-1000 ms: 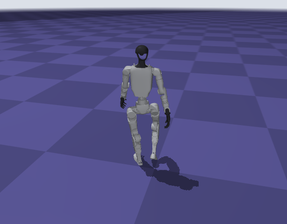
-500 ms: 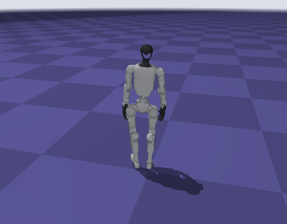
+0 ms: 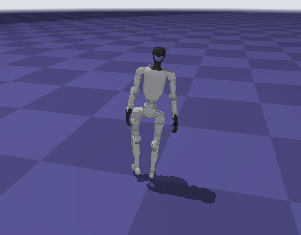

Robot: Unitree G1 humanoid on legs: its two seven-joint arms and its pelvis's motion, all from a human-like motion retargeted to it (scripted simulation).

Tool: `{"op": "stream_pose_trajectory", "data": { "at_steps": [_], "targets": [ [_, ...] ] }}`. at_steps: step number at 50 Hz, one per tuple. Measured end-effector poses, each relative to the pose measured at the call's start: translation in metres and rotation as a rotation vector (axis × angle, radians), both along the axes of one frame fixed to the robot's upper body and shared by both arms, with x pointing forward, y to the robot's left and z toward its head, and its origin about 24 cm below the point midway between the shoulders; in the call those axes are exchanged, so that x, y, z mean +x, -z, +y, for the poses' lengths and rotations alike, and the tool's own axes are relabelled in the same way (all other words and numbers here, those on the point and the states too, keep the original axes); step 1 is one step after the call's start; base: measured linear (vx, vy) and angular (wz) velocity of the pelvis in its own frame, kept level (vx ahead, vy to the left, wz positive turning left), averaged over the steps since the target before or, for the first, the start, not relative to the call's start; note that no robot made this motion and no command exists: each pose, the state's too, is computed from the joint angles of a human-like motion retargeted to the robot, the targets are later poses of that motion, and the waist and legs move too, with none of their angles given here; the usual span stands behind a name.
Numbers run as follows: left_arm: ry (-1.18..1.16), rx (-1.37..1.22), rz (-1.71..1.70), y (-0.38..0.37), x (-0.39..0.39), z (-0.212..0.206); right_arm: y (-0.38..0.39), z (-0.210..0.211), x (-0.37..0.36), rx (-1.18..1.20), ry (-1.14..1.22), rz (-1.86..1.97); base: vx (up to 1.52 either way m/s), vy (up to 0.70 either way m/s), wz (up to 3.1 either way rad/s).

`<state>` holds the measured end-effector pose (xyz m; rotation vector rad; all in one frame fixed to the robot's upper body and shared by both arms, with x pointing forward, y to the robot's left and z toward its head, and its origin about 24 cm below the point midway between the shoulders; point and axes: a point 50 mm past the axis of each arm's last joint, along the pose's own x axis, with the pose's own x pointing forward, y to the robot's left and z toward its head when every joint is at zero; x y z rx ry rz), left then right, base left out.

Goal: In place motions

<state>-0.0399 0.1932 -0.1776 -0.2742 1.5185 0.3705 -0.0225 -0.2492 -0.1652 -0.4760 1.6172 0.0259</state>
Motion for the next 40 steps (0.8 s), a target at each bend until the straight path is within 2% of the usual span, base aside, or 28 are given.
{"op": "stream_pose_trajectory", "data": {
  "at_steps": [7, 13, 20, 25, 33, 40],
  "targets": [
    [-0.098, -0.094, 0.205, -0.010, -0.066, -0.033, 0.006, 0.071, 0.116, 0.272, -0.165, -0.258, -0.17, -0.14, -0.66],
    [-0.102, -0.238, 0.367, -0.031, -0.124, -0.065, -0.033, 0.137, 0.223, 0.497, -0.239, -0.643, -0.04, -0.01, -0.79],
    [0.010, -0.320, 0.501, -0.051, -0.163, -0.069, -0.073, 0.161, 0.276, 0.518, -0.443, -0.844, 0.06, 0.02, 0.11],
    [-0.014, -0.266, 0.453, -0.043, -0.150, -0.053, -0.061, 0.152, 0.264, 0.511, -0.379, -0.788, 0.08, -0.03, 0.68],
    [-0.148, -0.153, 0.285, -0.022, -0.105, -0.034, -0.014, 0.121, 0.184, 0.449, -0.320, -0.495, 0.13, 0.04, 0.66],
    [-0.086, -0.098, 0.170, -0.011, -0.066, -0.017, 0.004, 0.100, 0.131, 0.400, -0.260, -0.328, 0.12, 0.11, 0.55]
  ]
}}
